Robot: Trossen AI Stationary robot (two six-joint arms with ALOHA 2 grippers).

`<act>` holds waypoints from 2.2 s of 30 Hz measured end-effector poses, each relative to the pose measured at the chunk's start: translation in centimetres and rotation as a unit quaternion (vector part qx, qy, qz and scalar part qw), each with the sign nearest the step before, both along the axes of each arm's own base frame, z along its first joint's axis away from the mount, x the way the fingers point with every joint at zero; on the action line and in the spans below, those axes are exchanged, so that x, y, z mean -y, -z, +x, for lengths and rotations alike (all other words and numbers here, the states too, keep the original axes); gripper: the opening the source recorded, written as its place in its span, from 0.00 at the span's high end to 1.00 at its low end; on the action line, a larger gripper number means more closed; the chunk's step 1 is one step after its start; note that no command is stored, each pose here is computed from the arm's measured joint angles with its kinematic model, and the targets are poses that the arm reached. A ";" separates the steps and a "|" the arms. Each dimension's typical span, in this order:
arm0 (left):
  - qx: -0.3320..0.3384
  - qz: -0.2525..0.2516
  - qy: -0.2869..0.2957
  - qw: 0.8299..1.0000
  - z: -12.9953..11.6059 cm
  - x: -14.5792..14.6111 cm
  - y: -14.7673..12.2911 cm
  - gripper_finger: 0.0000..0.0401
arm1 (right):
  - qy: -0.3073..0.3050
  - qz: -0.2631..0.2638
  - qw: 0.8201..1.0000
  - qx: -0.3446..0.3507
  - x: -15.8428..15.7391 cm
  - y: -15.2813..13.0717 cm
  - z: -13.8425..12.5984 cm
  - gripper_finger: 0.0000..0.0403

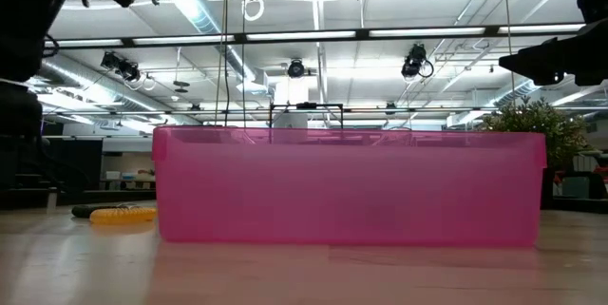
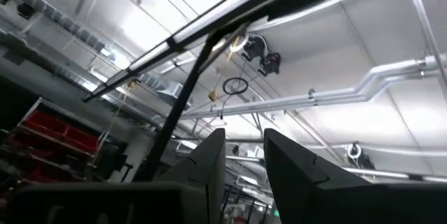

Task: Sort spring keychains
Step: Put the black spring keychain into the red bin

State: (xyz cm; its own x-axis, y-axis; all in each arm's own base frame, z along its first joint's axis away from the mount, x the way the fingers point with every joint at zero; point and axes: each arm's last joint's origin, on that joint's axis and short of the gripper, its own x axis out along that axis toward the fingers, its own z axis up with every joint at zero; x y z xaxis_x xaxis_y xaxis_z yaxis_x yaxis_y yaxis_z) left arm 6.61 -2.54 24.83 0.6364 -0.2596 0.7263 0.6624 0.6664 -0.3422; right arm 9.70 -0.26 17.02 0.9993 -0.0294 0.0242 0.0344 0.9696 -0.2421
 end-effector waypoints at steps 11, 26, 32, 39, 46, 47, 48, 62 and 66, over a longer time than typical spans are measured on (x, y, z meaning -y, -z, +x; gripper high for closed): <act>-0.045 0.093 0.062 0.993 2.6 3.5 -3.0 0.74 | 0.000 0.000 1.000 0.000 0.0 0.0 0.0 0.45; -0.102 0.231 0.129 0.959 5.1 10.4 -5.8 0.74 | 0.000 0.000 1.000 0.000 0.0 0.0 0.0 0.45; -0.184 0.299 0.100 0.931 6.7 13.5 -6.8 0.74 | 0.000 0.000 1.000 0.000 0.0 0.0 0.0 0.45; -0.278 0.368 0.055 0.886 8.9 17.7 -6.4 0.74 | 0.000 0.000 1.000 0.000 0.0 0.0 0.0 0.45; -0.363 0.442 0.044 0.819 11.2 21.8 -5.0 0.74 | 0.000 0.000 1.000 0.000 0.0 0.0 0.0 0.45; -0.374 0.450 0.044 0.810 11.5 22.3 -4.6 0.74 | 0.000 0.000 1.000 0.000 0.0 0.0 0.0 0.45; -0.384 0.457 0.044 0.801 11.9 22.9 -4.3 0.74 | 0.000 0.000 1.000 0.000 0.0 0.0 0.0 0.45; -0.586 0.357 -0.011 0.728 16.0 24.7 -0.2 0.74 | 0.000 0.000 1.000 0.000 0.0 0.0 0.0 0.45; -0.654 0.289 -0.040 0.698 16.7 23.5 1.1 0.74 | 0.000 0.000 1.000 0.000 0.0 0.0 0.0 0.45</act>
State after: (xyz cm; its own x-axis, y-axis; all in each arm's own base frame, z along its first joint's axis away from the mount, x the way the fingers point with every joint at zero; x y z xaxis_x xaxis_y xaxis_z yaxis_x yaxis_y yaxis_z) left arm 23.36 -26.01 23.76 0.6857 -0.1945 -0.7014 -0.0126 0.9603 -0.2787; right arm 9.69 -0.26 17.02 0.9993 -0.0294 0.0245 0.0345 0.9695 -0.2425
